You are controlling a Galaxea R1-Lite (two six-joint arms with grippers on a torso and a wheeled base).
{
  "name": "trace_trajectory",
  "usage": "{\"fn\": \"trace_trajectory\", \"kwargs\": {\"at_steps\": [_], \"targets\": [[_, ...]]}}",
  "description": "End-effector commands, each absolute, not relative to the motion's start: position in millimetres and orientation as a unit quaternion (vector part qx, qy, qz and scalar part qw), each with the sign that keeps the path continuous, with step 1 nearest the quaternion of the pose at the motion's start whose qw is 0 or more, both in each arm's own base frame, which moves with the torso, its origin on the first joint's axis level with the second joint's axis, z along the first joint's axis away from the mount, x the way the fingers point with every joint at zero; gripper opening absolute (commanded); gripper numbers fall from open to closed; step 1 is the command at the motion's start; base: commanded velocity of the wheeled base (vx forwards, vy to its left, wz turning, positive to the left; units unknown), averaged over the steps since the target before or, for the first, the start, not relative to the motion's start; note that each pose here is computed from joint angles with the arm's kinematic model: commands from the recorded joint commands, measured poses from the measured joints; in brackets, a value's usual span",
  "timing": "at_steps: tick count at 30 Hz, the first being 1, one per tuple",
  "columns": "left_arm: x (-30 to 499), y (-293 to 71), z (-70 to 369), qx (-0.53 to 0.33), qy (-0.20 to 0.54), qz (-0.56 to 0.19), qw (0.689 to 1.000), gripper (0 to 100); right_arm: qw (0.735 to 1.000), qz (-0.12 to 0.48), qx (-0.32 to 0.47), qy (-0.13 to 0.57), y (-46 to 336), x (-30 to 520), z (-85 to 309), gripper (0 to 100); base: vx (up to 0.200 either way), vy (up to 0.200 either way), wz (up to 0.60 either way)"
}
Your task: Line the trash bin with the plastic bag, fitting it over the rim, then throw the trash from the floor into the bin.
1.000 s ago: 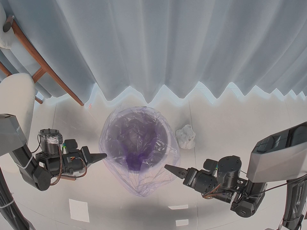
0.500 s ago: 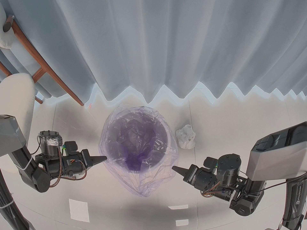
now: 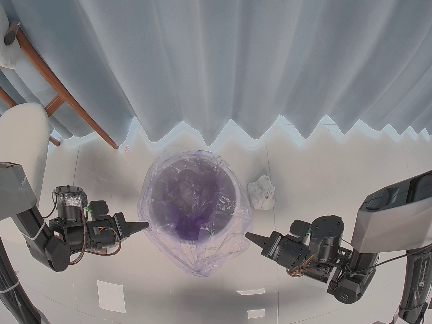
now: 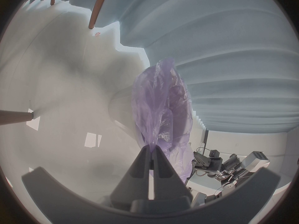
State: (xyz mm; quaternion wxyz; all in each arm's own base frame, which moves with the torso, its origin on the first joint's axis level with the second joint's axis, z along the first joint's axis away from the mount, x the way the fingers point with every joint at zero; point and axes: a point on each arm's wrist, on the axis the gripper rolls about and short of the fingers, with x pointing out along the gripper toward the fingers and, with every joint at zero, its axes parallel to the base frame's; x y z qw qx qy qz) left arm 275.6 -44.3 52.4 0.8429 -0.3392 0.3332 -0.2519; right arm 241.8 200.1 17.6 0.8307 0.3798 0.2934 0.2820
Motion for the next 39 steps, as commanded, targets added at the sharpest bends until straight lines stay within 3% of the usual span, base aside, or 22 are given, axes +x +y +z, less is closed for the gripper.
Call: {"fn": "trace_trajectory", "kwargs": {"at_steps": [1,14,19,20,39], "targets": [[274,-44,52,-0.329,0.33,-0.256,0.847,0,0.833,0.287,0.378,0.283,198,240,26,100,0.0,0.0,0.0],[274,-47,50,-0.32,0.33,-0.247,0.853,0,0.809,0.291,0.391,0.329,217,228,9,100,0.0,0.0,0.0],[274,-47,49,-0.32,0.332,-0.245,0.853,0,0.813,0.279,0.399,0.32,223,235,2,100,0.0,0.0,0.0],[274,-47,49,-0.32,0.332,-0.245,0.853,0,0.813,0.279,0.399,0.32,223,235,2,0,0.0,0.0,0.0],[272,-37,23,-0.293,0.367,-0.228,0.853,0,0.835,0.252,0.364,0.325,216,235,-15,0,0.0,0.0,0.0]]}}
